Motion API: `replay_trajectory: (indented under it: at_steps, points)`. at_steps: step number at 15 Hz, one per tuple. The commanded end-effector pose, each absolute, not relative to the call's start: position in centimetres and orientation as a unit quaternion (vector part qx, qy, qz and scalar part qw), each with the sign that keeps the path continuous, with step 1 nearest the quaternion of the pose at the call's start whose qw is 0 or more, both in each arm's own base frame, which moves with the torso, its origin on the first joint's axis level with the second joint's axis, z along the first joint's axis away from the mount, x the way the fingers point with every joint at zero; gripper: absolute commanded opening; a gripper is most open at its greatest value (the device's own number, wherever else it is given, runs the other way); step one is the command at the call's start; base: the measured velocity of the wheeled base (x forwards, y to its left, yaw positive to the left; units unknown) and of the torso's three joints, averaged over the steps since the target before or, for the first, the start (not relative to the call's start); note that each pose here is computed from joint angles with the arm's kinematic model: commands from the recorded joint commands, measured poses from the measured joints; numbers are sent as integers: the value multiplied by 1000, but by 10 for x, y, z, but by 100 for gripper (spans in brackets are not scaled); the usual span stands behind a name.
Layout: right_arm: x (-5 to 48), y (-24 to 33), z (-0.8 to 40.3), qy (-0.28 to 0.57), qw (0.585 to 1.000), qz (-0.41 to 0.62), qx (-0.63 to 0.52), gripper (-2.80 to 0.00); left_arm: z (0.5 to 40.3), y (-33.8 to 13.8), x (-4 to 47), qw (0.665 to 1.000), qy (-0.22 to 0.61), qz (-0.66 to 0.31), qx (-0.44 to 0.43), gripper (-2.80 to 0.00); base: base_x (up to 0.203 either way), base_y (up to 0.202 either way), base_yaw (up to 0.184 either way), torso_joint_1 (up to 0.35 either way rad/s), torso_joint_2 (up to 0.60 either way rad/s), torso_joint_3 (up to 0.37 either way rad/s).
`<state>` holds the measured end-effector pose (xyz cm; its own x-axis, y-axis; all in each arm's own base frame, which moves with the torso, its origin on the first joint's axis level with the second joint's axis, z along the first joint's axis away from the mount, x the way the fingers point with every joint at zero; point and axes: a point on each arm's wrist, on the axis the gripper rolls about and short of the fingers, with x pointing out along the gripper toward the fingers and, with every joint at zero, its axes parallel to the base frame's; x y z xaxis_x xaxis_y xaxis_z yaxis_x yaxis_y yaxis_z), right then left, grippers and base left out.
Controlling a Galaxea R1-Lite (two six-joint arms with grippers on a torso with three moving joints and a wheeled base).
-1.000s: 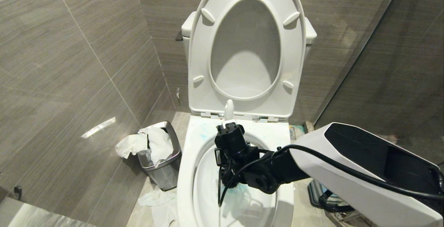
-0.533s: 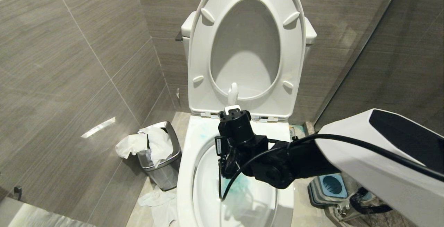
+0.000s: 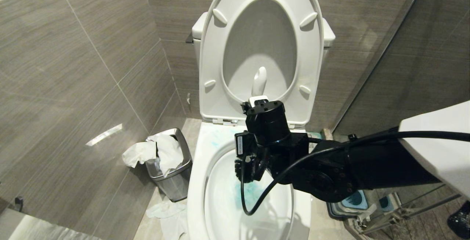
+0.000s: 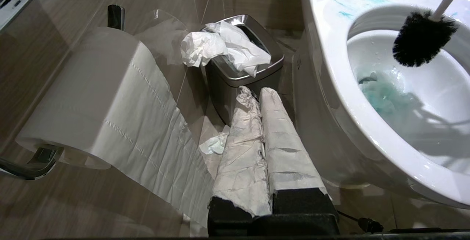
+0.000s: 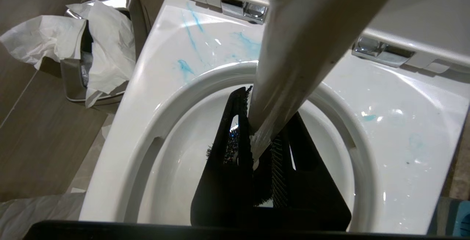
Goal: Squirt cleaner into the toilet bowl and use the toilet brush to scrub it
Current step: Scrub the toilet bowl
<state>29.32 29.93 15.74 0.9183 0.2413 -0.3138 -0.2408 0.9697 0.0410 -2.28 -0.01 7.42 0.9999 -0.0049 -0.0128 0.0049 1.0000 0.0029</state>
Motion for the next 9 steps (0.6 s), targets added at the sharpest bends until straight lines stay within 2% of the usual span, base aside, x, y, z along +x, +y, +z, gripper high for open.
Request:
replay_trajectory:
  at_steps: [1,6,9]
  points:
    - [283,290,178,146,981,125,13,-280,74,0,-23,1000,6,-2,2,-280,0,0,0,0,0,0]
    - [283,290,172,160,980,122,11,-280,74,0,-23,1000,6,-2,2,-280,0,0,0,0,0,0]
    - [275,280,189,152,981,123,17,-280,74,0,-23,1000,6,-2,2,-280,0,0,0,0,0,0]
